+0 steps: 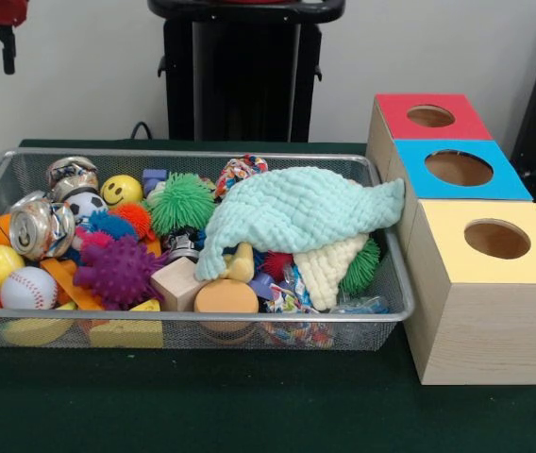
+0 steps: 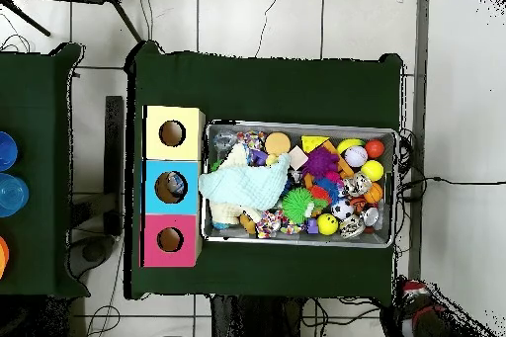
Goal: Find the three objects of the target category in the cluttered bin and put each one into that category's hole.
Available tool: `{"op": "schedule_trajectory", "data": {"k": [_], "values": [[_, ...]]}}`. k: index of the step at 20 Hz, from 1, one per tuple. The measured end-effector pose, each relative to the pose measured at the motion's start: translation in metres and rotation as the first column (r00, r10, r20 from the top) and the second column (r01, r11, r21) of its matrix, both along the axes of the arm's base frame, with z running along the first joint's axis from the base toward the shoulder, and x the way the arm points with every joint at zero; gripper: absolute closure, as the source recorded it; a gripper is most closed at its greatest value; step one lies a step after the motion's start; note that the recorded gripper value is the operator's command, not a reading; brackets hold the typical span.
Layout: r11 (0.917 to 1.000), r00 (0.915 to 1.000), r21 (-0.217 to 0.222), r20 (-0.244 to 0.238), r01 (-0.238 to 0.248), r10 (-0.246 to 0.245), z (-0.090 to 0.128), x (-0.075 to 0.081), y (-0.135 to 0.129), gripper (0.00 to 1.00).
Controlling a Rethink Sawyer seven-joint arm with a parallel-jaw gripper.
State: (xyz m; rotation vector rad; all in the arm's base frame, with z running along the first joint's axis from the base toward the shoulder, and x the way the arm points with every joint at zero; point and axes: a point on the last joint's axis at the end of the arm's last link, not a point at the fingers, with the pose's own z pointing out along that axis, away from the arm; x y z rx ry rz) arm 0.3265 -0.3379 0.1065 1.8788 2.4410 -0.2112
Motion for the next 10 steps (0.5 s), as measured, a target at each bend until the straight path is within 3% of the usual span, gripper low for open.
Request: {"op": "schedule_trajectory", "data": {"k": [10], "values": [[1.0000, 1.0000, 0.002, -0.004, -0.007, 0.007, -0.0019, -0.0023, 0.0003, 0.00]]}}
